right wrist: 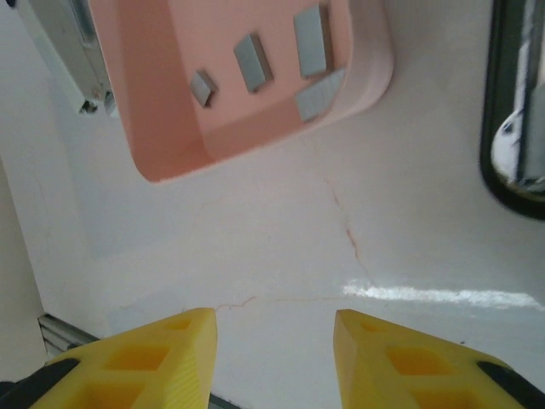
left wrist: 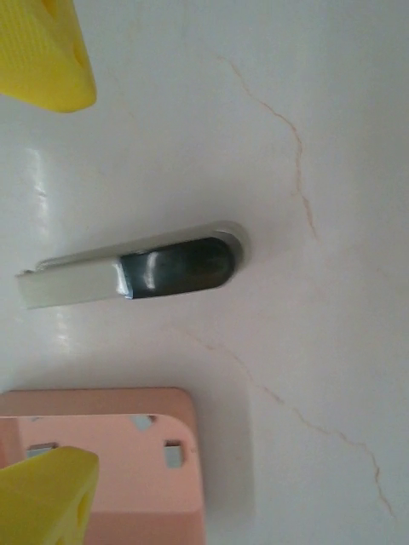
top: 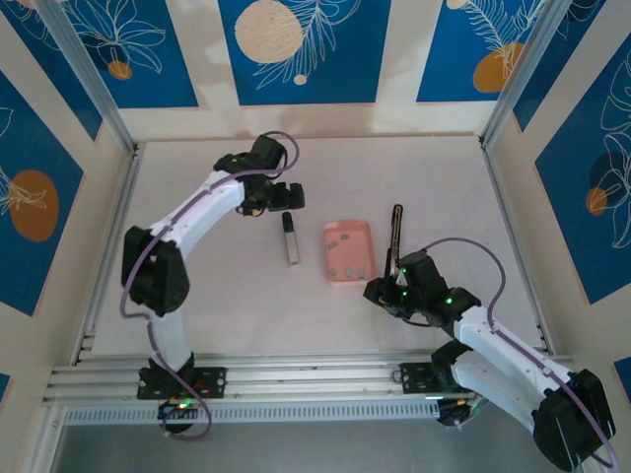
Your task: Load the staples into the stapler
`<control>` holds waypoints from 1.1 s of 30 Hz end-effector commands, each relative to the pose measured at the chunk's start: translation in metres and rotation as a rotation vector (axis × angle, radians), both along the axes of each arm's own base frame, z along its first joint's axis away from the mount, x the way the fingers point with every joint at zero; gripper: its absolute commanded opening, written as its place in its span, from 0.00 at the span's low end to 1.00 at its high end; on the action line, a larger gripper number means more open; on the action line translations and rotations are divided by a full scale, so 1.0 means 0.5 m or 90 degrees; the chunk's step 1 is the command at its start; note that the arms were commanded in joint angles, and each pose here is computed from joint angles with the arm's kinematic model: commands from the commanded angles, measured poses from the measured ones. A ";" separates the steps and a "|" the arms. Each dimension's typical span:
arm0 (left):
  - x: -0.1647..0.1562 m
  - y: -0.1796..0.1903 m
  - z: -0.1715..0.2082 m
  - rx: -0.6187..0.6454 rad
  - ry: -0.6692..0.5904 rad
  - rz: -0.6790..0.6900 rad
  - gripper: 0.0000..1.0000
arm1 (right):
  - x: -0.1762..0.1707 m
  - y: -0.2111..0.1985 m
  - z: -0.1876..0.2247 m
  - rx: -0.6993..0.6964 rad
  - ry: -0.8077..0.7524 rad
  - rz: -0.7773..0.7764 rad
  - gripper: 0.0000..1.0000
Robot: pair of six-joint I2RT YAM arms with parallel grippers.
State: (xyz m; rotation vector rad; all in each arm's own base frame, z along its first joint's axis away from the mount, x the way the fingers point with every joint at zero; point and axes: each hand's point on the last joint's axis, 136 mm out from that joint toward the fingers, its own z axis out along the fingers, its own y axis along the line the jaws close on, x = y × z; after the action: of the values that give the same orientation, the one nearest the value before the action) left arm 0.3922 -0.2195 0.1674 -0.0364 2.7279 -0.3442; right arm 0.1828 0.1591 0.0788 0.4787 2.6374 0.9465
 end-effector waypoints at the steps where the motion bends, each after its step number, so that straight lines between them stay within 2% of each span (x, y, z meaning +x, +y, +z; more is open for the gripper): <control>1: -0.017 0.015 0.014 -0.011 -0.051 -0.007 1.00 | -0.004 -0.020 0.013 -0.029 0.008 0.019 0.43; 11: -0.100 0.065 -0.017 -0.055 -0.125 -0.004 1.00 | 0.075 -0.077 0.046 -0.137 0.029 0.024 0.48; 16: -0.140 0.054 -0.029 -0.111 -0.165 -0.050 1.00 | 0.130 -0.102 0.044 -0.223 0.072 0.042 0.49; 21: -0.172 0.086 -0.049 -0.121 -0.209 -0.026 1.00 | 0.196 -0.130 0.028 -0.324 0.111 0.061 0.52; 25: -0.184 0.120 -0.055 -0.096 -0.248 -0.004 1.00 | 0.258 -0.156 0.007 -0.379 0.138 0.068 0.53; 33: -0.195 0.104 -0.064 -0.126 -0.279 -0.049 1.00 | 0.359 -0.176 -0.024 -0.413 0.153 0.076 0.54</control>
State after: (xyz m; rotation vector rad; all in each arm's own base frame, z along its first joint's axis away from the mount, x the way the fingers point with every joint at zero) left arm 0.2893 -0.1624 0.1286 0.0423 2.3210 -0.5308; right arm 0.3564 0.0769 0.0654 0.3394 2.9783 0.0791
